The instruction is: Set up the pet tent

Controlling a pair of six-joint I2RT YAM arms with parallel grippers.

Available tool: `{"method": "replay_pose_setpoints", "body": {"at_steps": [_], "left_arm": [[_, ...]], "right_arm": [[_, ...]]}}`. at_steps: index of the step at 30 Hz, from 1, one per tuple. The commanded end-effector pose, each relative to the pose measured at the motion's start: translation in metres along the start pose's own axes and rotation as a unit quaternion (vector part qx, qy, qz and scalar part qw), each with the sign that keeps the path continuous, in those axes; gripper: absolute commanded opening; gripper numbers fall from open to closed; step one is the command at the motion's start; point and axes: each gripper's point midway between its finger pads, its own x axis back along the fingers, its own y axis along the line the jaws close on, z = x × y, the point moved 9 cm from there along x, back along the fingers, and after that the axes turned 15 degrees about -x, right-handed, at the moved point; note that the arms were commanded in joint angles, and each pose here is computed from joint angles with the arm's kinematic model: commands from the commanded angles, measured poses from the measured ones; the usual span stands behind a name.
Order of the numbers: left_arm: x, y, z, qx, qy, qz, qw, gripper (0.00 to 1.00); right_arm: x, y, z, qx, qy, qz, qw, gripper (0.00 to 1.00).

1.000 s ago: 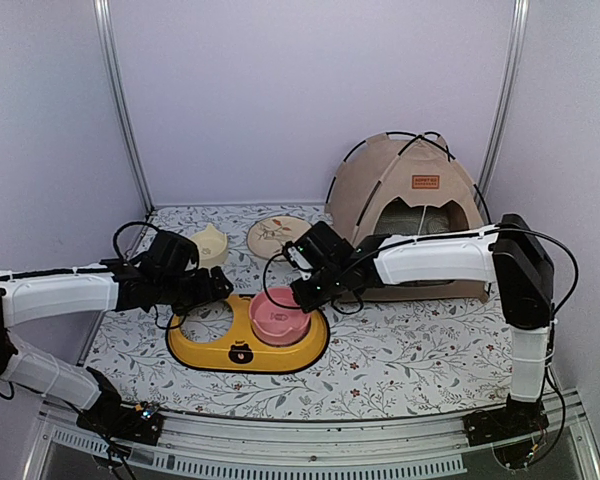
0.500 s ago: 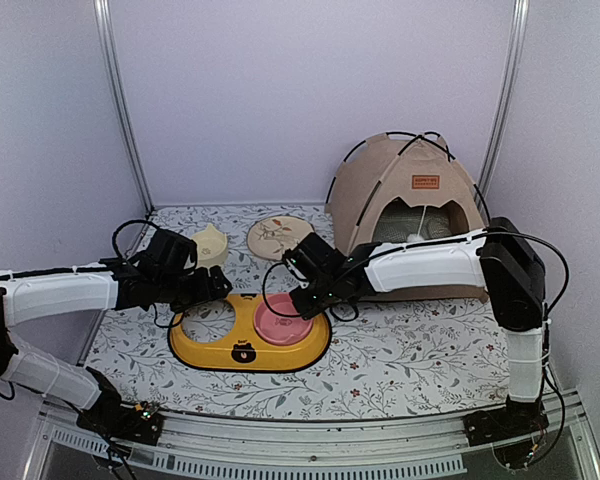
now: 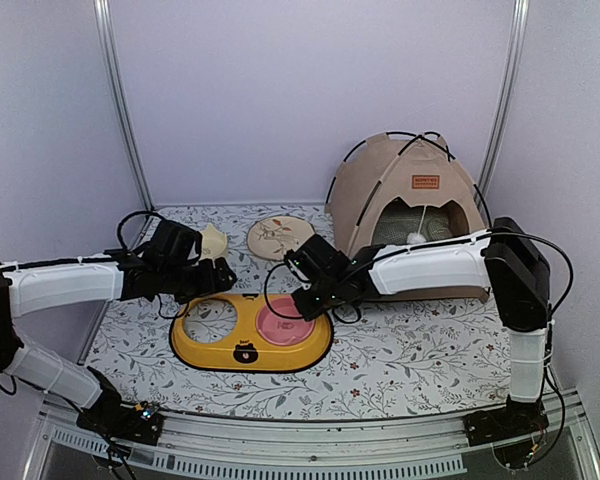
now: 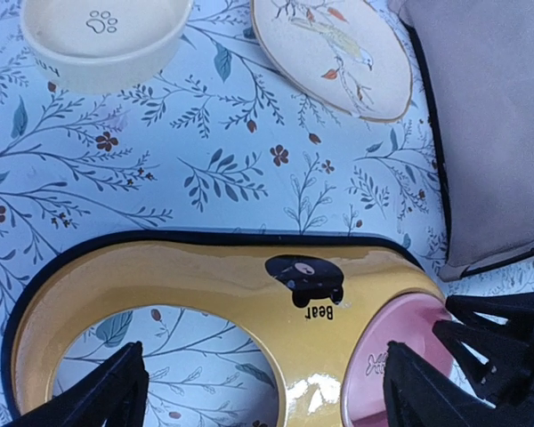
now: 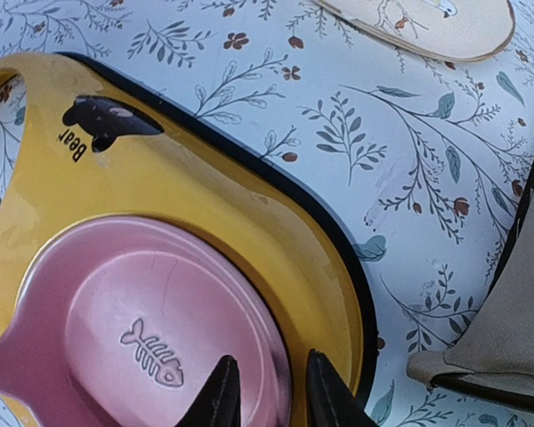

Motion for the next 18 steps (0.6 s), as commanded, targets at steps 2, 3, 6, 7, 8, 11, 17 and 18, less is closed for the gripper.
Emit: {"method": "replay_pose_setpoints", "body": {"at_steps": [2, 3, 6, 7, 8, 11, 17, 18], "left_arm": [[0.002, 0.001, -0.017, -0.006, -0.018, 0.001, 1.000, 0.93], [0.003, 0.002, -0.019, -0.007, -0.021, 0.000, 1.000, 0.93], [0.005, 0.005, -0.027, -0.009, -0.027, -0.008, 1.000, 0.93], [0.006, 0.007, -0.030, -0.009, -0.030, -0.012, 0.999, 0.93], [0.007, 0.009, -0.033, -0.010, -0.034, -0.015, 0.999, 0.93], [0.009, 0.020, -0.042, -0.002, -0.041, -0.031, 0.999, 0.93], [0.003, 0.053, -0.062, 0.033, -0.049, -0.076, 0.995, 0.93], [0.002, 0.060, -0.067, 0.042, -0.051, -0.086, 0.994, 0.93]], "right_arm": [[0.027, 0.005, -0.016, -0.016, -0.018, -0.024, 0.999, 0.38], [0.029, 0.006, -0.017, -0.017, -0.020, -0.027, 0.999, 0.40], [0.036, 0.007, -0.022, -0.019, -0.025, -0.034, 0.999, 0.44], [0.039, 0.008, -0.023, -0.020, -0.027, -0.035, 0.999, 0.46], [0.042, 0.008, -0.024, -0.019, -0.028, -0.037, 0.999, 0.47], [0.054, 0.009, -0.030, -0.022, -0.038, -0.046, 0.998, 0.54], [0.093, 0.008, -0.042, -0.030, -0.092, -0.088, 0.991, 0.79], [0.100, 0.008, -0.043, -0.030, -0.100, -0.094, 0.990, 0.83]]}}
